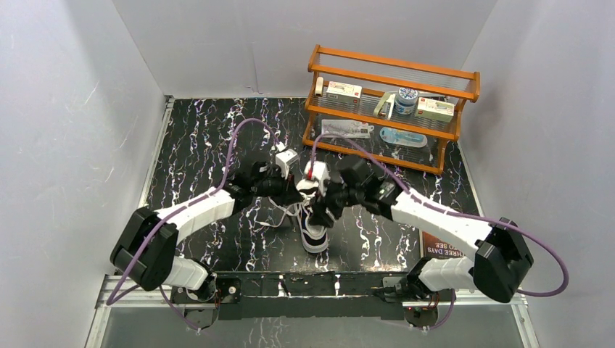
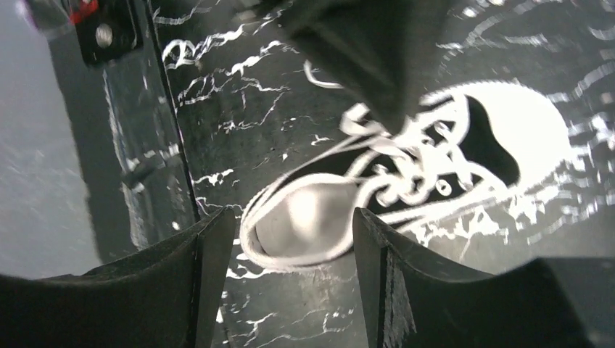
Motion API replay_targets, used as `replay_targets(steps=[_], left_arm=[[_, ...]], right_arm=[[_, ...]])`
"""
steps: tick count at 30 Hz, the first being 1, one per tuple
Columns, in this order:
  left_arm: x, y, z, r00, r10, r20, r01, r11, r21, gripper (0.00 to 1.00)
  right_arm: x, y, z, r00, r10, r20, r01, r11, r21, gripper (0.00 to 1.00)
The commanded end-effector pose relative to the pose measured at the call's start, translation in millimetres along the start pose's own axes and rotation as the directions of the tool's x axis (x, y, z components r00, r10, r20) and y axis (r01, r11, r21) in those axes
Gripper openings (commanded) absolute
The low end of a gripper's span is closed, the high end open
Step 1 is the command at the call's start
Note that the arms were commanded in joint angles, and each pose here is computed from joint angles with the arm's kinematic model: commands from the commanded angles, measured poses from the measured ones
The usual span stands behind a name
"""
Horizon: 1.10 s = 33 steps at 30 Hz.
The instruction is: Tie the shoes
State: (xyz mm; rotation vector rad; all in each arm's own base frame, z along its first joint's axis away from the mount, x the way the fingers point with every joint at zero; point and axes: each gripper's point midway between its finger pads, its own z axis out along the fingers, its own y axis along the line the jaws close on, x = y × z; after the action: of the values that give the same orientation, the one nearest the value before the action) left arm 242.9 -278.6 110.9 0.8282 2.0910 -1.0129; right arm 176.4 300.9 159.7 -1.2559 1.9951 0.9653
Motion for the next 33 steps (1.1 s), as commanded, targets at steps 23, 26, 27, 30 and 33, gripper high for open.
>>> replay_targets(steps=[23, 26, 27, 30, 33], left_arm=[[2, 6, 13, 0.967, -0.071, -0.245, 0.122, 0.973, 0.197, 0.00], [4, 8, 11, 0.967, -0.065, -0.246, 0.111, 0.978, 0.179, 0.00], [5, 9, 11, 0.967, -0.061, -0.246, 0.106, 0.979, 0.173, 0.00], [7, 11, 11, 0.966, -0.060, -0.250, 0.102, 0.982, 0.160, 0.00], [6, 15, 11, 0.967, -0.045, -0.249, 0.082, 0.987, 0.141, 0.00]], right_arm=[[-22, 19, 159, 0.668, -0.745, -0.002, 0.744, 0.667, 0.018, 0.61], [-20, 10, 166, 0.685, -0.728, -0.022, 0.728, 0.683, 0.059, 0.56], [-18, 8, 168, 0.685, -0.728, -0.024, 0.728, 0.683, 0.062, 0.56], [-9, 14, 177, 0.703, -0.711, -0.018, 0.711, 0.703, 0.005, 0.52], [3, 16, 182, 0.735, -0.678, -0.025, 0.678, 0.735, -0.018, 0.51]])
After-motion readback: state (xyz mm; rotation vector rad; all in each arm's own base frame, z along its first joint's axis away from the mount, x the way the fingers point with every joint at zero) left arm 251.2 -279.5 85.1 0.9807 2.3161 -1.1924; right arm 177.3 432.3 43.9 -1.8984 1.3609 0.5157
